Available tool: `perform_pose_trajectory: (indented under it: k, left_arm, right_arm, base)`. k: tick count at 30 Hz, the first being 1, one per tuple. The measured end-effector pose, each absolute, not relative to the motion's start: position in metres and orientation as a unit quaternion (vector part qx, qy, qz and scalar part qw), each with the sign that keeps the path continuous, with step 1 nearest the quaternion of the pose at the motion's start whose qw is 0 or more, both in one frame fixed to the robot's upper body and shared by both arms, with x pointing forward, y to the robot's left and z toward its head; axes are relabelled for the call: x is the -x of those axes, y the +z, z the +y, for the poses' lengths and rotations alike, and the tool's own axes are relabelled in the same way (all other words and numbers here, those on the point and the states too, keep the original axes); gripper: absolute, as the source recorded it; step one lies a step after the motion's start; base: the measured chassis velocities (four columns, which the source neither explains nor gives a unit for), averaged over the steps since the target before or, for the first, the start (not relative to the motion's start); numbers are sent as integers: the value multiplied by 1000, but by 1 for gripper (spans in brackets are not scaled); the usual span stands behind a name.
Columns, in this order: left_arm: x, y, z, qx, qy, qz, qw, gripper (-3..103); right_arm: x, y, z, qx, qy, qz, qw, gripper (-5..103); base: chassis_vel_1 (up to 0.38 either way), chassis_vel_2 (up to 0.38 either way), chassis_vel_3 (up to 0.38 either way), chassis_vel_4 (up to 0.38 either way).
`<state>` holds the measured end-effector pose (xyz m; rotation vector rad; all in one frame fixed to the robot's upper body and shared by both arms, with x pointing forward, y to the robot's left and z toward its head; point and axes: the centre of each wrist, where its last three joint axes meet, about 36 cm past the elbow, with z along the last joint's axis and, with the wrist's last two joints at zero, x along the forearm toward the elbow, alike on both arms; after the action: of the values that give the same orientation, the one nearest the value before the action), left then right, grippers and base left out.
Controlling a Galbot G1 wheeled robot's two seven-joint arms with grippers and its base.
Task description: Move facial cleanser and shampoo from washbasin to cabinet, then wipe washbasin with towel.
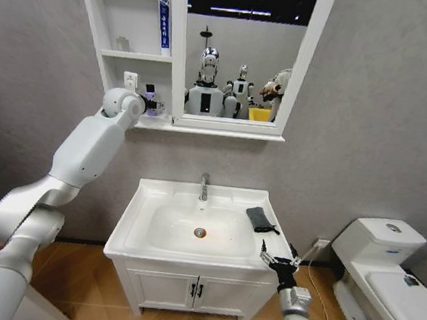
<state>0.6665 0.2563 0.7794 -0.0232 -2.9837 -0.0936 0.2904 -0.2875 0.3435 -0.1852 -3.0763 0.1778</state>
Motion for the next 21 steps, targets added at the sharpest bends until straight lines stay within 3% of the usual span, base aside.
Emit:
perform_pose_trajectory:
  k: [13, 21]
  left_arm:
    - [-613, 777, 250, 27, -42, -998, 35, 100]
    - [-560, 727, 278, -15, -66, -997, 33, 100]
  right_arm:
    - [-289, 346, -285, 56, 61, -996, 26, 100]
    - [-292, 360, -284, 61, 61, -996, 25, 100]
  base:
    - [0, 0, 0, 0]
    - [0, 0, 0, 0]
